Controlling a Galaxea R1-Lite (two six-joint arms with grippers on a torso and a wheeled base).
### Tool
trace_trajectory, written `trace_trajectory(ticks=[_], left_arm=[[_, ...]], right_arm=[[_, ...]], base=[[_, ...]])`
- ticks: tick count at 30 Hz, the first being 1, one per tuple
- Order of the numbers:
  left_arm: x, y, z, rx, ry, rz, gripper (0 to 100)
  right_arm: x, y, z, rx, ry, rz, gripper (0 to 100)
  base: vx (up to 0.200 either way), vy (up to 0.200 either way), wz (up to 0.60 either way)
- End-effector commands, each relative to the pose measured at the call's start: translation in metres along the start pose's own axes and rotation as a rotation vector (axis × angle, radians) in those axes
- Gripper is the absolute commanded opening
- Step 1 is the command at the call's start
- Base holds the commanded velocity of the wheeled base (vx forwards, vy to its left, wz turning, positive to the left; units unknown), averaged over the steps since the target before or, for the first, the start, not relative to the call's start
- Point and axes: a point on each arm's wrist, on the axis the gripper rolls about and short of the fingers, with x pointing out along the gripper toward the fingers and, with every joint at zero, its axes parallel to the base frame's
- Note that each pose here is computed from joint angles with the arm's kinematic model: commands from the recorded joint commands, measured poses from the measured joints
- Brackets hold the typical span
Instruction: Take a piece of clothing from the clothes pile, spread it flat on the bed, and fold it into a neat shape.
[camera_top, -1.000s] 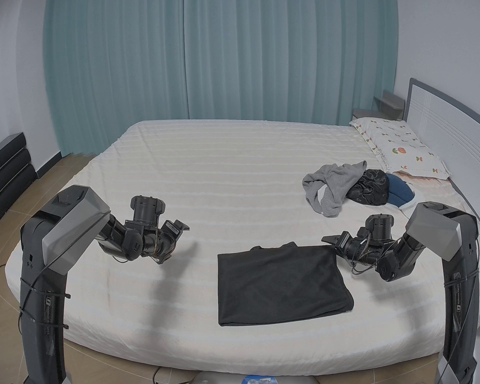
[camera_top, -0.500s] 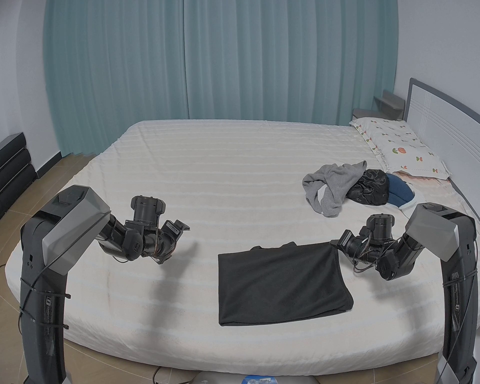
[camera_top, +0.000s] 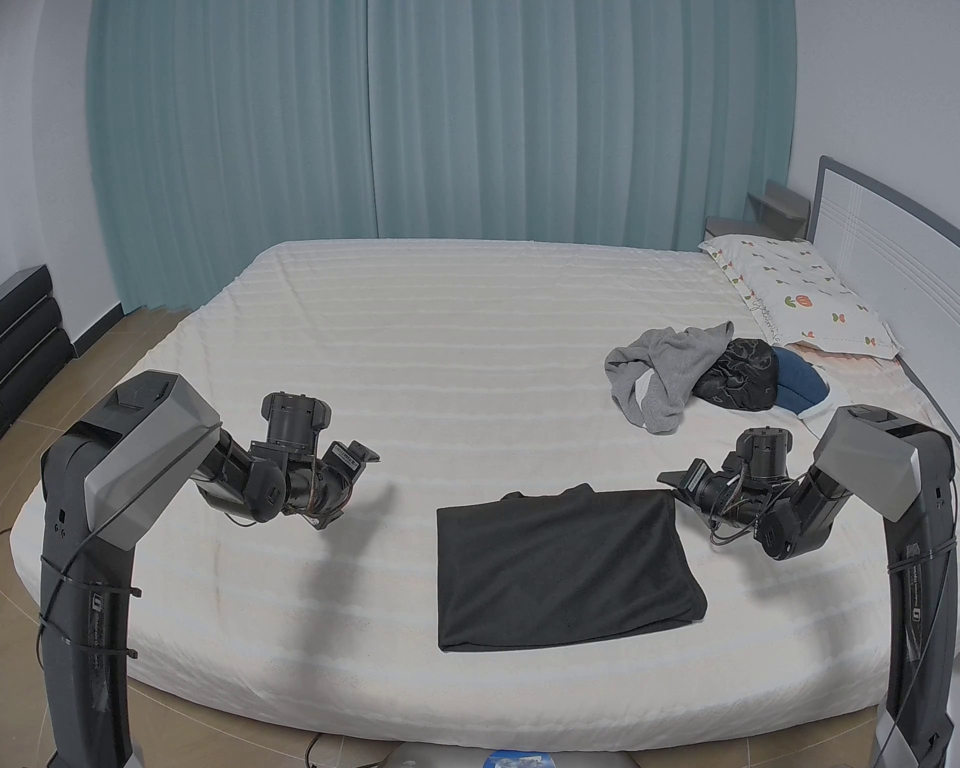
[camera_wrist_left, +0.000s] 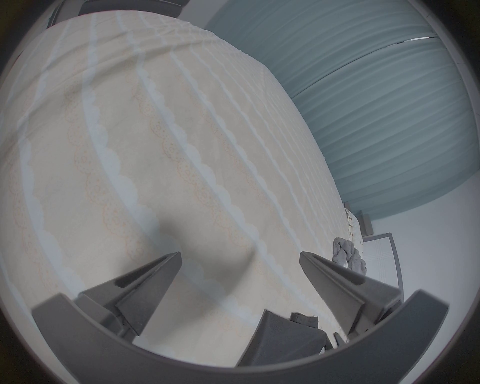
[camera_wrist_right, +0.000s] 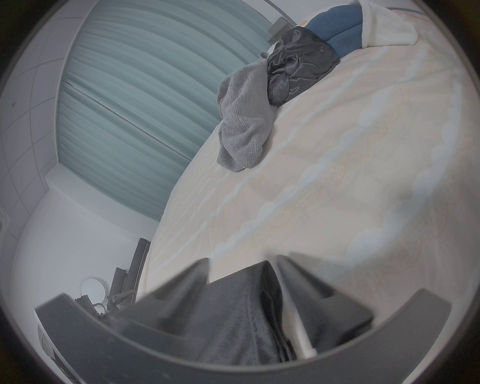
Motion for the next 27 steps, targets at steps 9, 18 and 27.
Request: trace_trajectory(ticks=[9, 18, 27], left_arm=[[-0.034, -0.005, -0.017, 0.019, 0.145, -0.055, 100], [-0.044, -0.008, -0.035, 0.04, 0.192, -0.11, 100], [-0.042, -0.009, -0.04, 0.043, 0.206, -0.108, 100]], right_arm=[[-0.064, 0.041, 0.021, -0.007, -0.04, 0.012, 100], [-0.119, 0.044, -0.002, 0.091, 0.011, -0.04, 100], [-0.118, 0.027, -0.01, 0.166, 0.003, -0.056, 100]], base=[[0.0, 0.0, 0.0], [0.0, 0.0, 0.0], [-0.067, 0.0, 0.0]])
